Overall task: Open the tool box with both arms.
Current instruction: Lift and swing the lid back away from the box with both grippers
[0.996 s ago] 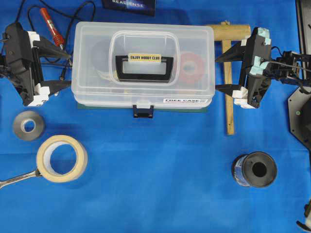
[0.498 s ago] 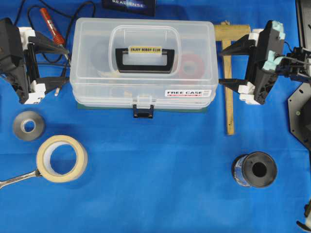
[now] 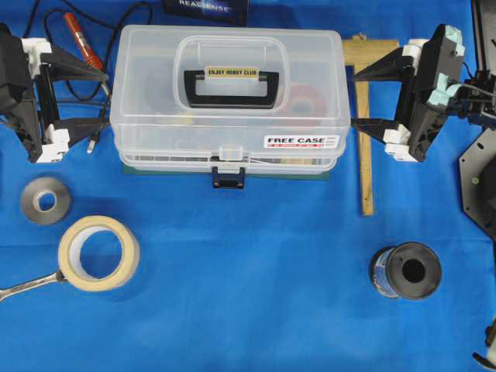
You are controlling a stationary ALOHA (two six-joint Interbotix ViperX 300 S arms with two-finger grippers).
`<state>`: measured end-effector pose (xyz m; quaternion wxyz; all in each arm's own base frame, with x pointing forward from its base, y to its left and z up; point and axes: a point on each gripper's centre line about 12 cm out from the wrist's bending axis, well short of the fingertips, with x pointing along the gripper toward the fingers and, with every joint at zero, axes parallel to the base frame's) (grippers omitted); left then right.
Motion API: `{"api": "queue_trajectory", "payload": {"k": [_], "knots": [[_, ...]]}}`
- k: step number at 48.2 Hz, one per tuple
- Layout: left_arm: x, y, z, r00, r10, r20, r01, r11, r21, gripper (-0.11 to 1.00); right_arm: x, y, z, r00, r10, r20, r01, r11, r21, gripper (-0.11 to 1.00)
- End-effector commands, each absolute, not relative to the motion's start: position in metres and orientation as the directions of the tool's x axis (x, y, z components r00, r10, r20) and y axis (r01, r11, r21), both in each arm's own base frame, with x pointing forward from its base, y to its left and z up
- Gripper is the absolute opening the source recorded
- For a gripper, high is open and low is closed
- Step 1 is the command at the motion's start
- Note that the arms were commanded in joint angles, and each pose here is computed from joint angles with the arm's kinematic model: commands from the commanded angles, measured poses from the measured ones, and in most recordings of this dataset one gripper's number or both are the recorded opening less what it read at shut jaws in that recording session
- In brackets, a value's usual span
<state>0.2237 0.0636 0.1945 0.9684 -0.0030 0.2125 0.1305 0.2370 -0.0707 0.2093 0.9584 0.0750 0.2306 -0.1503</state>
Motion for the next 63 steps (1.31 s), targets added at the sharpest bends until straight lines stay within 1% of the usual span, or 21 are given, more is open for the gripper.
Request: {"api": "queue_trajectory", "payload": {"k": [1, 10, 25, 39, 50, 63], "knots": [[0.238, 0.066, 0.231, 0.923, 0.259, -0.283, -0.257, 0.965, 0.048, 0.88, 0.252, -0.074, 0.245, 0.893, -0.263, -0.366, 0.312, 0.946, 0.082, 0.86], [0.235, 0.073, 0.241, 0.925, 0.291, -0.246, -0.287, 0.957, 0.051, 0.88, 0.253, -0.08, 0.251, 0.893, -0.282, -0.35, 0.325, 0.943, 0.07, 0.86], [0.236, 0.086, 0.248, 0.922, 0.34, -0.186, -0.336, 0.94, 0.054, 0.88, 0.249, -0.093, 0.261, 0.889, -0.332, -0.317, 0.369, 0.927, 0.062, 0.86], [0.235, 0.105, 0.249, 0.899, 0.407, -0.165, -0.403, 0.913, 0.055, 0.88, 0.243, -0.109, 0.265, 0.873, -0.39, -0.293, 0.425, 0.903, 0.061, 0.86], [0.237, 0.117, 0.252, 0.886, 0.442, -0.141, -0.439, 0.897, 0.057, 0.88, 0.239, -0.119, 0.266, 0.857, -0.427, -0.29, 0.461, 0.885, 0.06, 0.86], [0.245, 0.137, 0.248, 0.857, 0.49, -0.161, -0.487, 0.871, 0.057, 0.88, 0.232, -0.135, 0.266, 0.828, -0.481, -0.287, 0.517, 0.854, 0.06, 0.86]]}}
